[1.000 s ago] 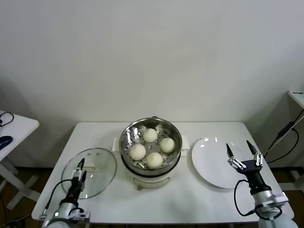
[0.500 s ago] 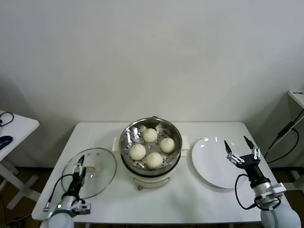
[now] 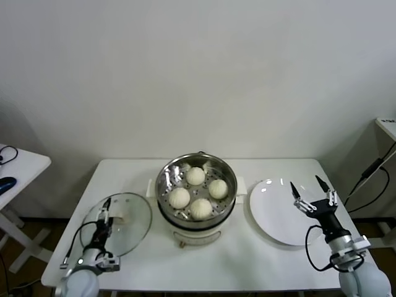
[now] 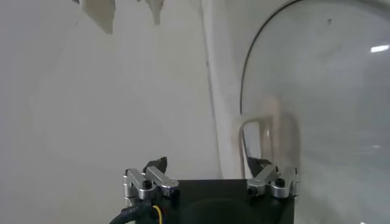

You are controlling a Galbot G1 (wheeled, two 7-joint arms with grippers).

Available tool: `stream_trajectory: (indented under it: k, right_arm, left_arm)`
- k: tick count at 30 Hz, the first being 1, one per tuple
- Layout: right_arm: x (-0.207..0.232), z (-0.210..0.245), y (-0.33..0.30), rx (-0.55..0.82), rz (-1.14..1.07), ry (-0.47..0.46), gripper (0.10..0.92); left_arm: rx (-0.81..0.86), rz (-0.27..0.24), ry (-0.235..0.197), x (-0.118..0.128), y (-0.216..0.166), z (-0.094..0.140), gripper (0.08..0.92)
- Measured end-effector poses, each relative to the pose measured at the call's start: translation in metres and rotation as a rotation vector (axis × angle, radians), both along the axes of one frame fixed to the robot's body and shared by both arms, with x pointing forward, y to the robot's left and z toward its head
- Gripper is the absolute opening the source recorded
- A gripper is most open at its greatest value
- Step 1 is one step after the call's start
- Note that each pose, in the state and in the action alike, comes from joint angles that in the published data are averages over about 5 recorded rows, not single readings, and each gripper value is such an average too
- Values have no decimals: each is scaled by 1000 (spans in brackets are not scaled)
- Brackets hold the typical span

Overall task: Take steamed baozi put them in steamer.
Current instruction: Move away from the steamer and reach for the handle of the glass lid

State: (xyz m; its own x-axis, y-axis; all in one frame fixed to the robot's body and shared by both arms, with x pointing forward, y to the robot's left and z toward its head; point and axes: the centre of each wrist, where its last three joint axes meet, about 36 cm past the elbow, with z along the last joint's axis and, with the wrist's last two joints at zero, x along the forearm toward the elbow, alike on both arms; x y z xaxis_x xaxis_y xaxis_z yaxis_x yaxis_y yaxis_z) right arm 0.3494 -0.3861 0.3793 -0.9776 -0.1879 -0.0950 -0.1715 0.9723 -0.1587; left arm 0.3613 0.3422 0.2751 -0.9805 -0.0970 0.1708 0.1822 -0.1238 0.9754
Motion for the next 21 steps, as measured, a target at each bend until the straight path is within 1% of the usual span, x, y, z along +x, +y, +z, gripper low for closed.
stream_trajectory:
  k: [16,19,21]
  right_arm:
    - [0,-4,4,-3,2,1,823]
    - [1,-4,5,-3,3,0,823]
    - [1,-4,6,-2,3,-1,823]
  left_arm:
    - [-26,12,-20,17,-2,-8,823]
    - [-28,17,-19,18,0,-10,811]
    - [-30,19,-18,18,1,-12,778]
